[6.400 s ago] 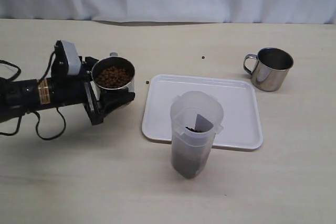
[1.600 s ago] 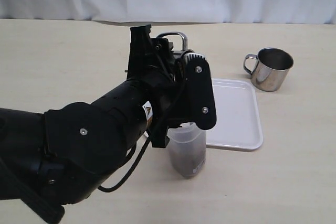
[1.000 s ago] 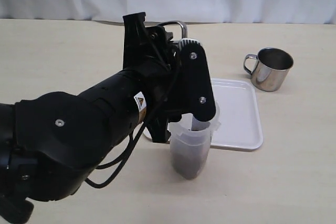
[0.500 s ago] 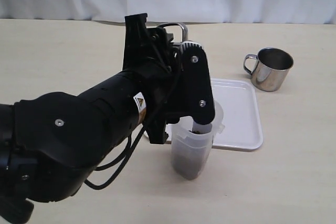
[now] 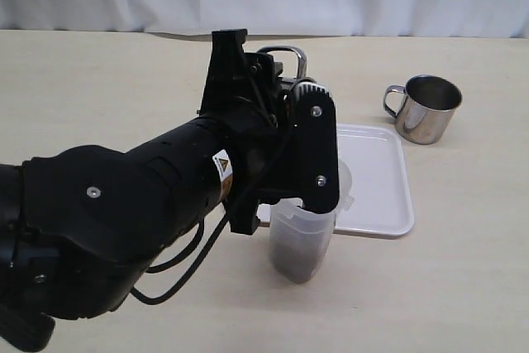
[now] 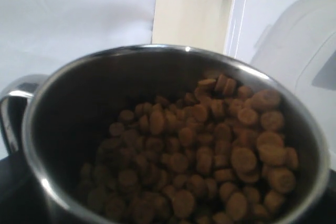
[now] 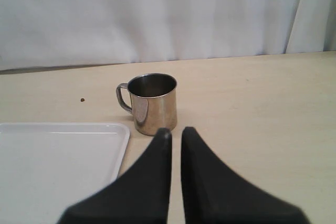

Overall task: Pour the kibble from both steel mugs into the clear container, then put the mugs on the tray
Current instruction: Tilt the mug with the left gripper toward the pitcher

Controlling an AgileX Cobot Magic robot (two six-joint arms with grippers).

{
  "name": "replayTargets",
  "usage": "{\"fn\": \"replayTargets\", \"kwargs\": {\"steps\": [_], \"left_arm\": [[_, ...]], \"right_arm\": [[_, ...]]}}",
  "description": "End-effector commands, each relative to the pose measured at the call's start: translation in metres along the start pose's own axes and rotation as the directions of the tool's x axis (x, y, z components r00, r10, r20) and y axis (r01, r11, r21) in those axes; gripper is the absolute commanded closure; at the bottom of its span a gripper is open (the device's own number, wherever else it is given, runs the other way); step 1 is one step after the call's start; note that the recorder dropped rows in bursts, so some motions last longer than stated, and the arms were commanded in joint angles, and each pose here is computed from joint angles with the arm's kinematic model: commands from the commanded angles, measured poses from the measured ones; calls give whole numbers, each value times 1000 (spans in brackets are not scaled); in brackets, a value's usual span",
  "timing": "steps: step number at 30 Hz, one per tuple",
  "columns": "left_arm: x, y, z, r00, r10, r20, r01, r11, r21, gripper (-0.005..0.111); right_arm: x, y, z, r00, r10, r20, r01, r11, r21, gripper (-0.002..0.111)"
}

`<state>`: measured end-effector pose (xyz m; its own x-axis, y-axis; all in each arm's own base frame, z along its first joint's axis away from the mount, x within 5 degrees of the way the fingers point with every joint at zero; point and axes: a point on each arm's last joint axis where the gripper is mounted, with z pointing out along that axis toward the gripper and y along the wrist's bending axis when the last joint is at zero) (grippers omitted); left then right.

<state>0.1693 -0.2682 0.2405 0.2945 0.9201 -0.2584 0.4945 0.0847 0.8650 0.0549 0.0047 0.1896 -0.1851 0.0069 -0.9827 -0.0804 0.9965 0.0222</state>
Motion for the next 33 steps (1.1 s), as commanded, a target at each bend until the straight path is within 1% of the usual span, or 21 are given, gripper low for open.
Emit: {"fn": "replayTargets", "kwargs": {"steps": [1,8,15,18,21,24,33], "left_arm": [[0,7,-2,1000,16,-2,-16,999,-38,107],[0,8,-2,998,68,0,-68,997,-42,107],[-5,8,-2,991,123,46,-120,991,-54,107],[-4,5,1,991,130,35,-128,991,-50,107],[-3,1,7,989,149,-3,-149,987,-58,107],[-4,-2,10,985,173,2,-172,983,-57,107],[-1,0,9,985,172,-26,-173,982,-80,107]], "right_arm": [[1,0,0,1000,-8,-3,8,1000,1,103],[1,0,0,1000,-8,-3,8,1000,1,103],[1,0,0,1000,-8,-3,8,1000,1,103],[1,0,0,1000,-8,-3,8,1000,1,103],[1,0,0,1000,-8,-3,8,1000,1,103],[1,0,0,1000,-8,-3,8,1000,1,103],[1,0,0,1000,-8,-3,8,1000,1,103]]}}
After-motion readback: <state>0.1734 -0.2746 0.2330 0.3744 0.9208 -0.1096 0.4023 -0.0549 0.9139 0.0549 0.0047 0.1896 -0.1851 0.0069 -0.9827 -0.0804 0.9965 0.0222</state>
